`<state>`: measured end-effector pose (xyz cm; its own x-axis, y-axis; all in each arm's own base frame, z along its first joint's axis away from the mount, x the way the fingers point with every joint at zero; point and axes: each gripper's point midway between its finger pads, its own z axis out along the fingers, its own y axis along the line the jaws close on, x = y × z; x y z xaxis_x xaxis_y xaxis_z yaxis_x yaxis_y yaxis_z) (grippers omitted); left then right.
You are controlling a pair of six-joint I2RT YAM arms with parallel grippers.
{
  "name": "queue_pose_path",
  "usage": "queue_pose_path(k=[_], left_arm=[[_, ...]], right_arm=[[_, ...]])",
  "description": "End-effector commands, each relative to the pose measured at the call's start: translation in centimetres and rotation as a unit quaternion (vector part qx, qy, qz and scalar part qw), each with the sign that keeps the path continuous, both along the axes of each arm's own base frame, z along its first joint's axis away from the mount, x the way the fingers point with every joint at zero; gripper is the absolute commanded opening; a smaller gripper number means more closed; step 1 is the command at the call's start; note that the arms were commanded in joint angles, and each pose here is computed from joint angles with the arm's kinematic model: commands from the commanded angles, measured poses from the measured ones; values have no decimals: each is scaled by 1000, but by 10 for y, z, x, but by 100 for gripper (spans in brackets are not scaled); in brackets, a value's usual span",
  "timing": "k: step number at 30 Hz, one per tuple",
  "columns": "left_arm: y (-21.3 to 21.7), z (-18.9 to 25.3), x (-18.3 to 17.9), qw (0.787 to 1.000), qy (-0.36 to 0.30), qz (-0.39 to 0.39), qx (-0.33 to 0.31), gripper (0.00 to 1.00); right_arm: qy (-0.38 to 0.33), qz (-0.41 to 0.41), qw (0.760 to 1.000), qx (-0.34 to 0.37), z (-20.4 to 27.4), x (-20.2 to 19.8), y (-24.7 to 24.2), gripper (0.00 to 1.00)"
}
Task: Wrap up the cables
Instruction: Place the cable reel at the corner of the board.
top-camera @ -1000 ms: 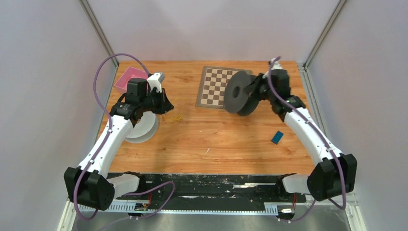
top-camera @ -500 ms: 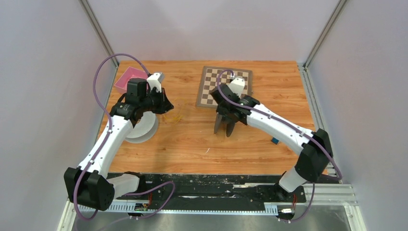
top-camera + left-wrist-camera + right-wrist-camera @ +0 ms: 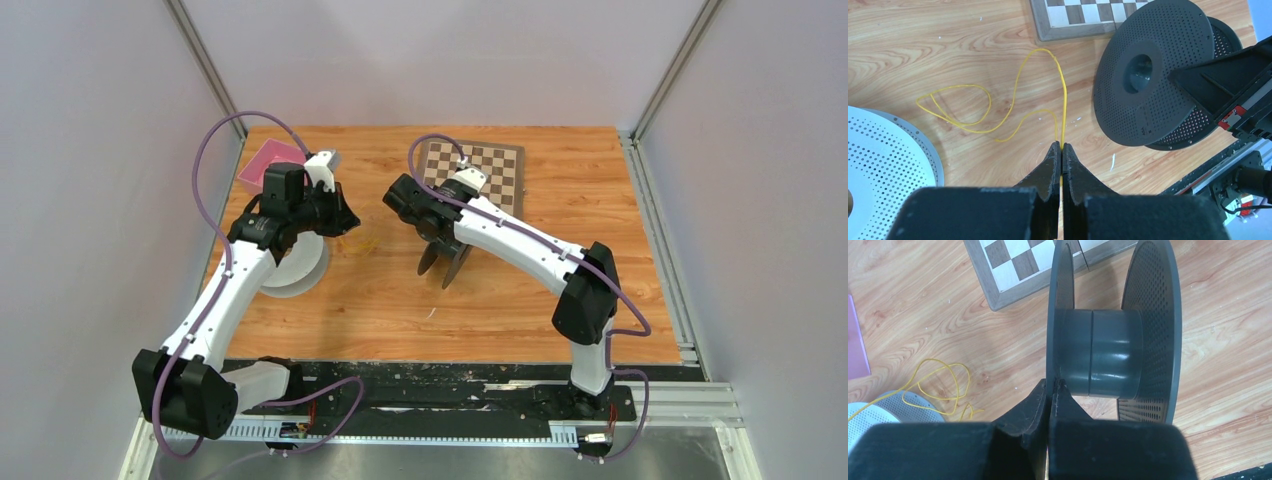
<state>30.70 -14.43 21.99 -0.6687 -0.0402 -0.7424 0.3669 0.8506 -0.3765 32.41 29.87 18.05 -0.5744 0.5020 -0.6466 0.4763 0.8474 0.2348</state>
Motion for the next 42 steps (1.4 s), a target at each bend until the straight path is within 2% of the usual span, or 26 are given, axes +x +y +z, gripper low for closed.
queue_pose_path(k=[1,7,9,11,13,29,42], left_arm=[[-1,12,0,1000,-24,-1,-8,0],[-5,16,-2,999,-32,-9,-18,0],[-6,18,-4,999,-35,-13,-20,0],[-7,19,-5,999,-39,-16,-23,0],[-7,21,-6,999,-41,-18,-24,0],[-8,25,-8,998,-46,-24,-27,0],[-8,21,-7,999,-41,-24,-24,0]], right_arm=[[51,-25,998,-10,-23,-15,-6,0],[37,-15,999,5,-15,-12,-2,0],[33,-12,999,14,-11,-12,-1,27],[32,-16,999,25,-8,-12,0,38],[28,-17,999,34,-6,-12,2,42],[-3,-5,998,69,19,-3,13,45],[-35,7,998,61,40,1,5,47]])
